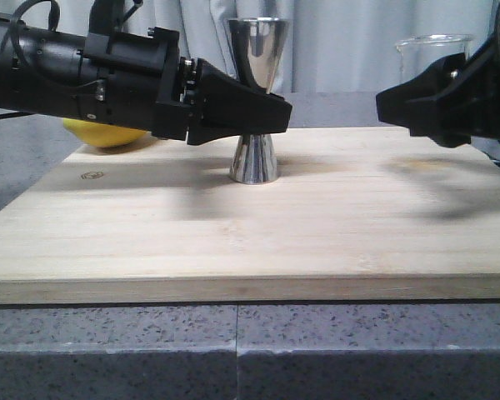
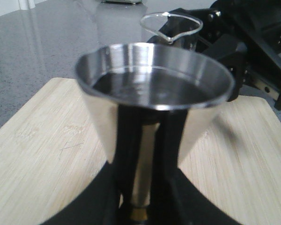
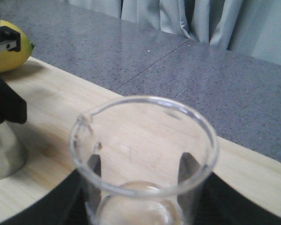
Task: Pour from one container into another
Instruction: 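Tilt the beaker upright and carry it back down with the right gripper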
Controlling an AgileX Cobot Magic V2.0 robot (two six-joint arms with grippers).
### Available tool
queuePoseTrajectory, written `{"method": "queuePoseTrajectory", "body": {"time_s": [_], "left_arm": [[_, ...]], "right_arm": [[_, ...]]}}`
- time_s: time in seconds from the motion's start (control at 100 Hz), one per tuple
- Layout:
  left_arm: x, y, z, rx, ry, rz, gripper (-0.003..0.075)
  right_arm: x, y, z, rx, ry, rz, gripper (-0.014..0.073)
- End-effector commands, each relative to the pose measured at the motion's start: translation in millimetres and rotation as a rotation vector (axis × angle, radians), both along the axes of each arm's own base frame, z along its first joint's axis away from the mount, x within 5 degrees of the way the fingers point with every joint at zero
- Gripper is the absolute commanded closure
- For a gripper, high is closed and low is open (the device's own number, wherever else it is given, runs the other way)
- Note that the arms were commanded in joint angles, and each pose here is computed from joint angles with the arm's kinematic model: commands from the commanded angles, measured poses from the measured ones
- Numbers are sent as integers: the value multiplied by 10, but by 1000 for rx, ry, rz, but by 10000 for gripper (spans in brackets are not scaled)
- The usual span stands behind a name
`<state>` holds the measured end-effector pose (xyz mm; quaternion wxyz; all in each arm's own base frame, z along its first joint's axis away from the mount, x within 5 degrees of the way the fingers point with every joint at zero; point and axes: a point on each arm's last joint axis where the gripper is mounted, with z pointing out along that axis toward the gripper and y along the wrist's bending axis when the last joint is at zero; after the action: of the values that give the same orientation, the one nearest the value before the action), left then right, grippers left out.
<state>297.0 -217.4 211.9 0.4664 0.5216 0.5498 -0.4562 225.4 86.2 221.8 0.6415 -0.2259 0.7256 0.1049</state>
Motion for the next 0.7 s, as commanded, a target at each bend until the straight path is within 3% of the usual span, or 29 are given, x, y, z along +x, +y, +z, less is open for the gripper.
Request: {"method": "queuePoseTrajectory", "body": {"time_s": [0.0, 0.69], "left_arm": [[-12, -31, 285, -121, -33, -1, 739], [-12, -31, 285, -121, -33, -1, 739]], "right_arm": [[65, -36, 159, 71, -137, -30, 337], [142, -118, -136, 71, -72, -64, 334]]}}
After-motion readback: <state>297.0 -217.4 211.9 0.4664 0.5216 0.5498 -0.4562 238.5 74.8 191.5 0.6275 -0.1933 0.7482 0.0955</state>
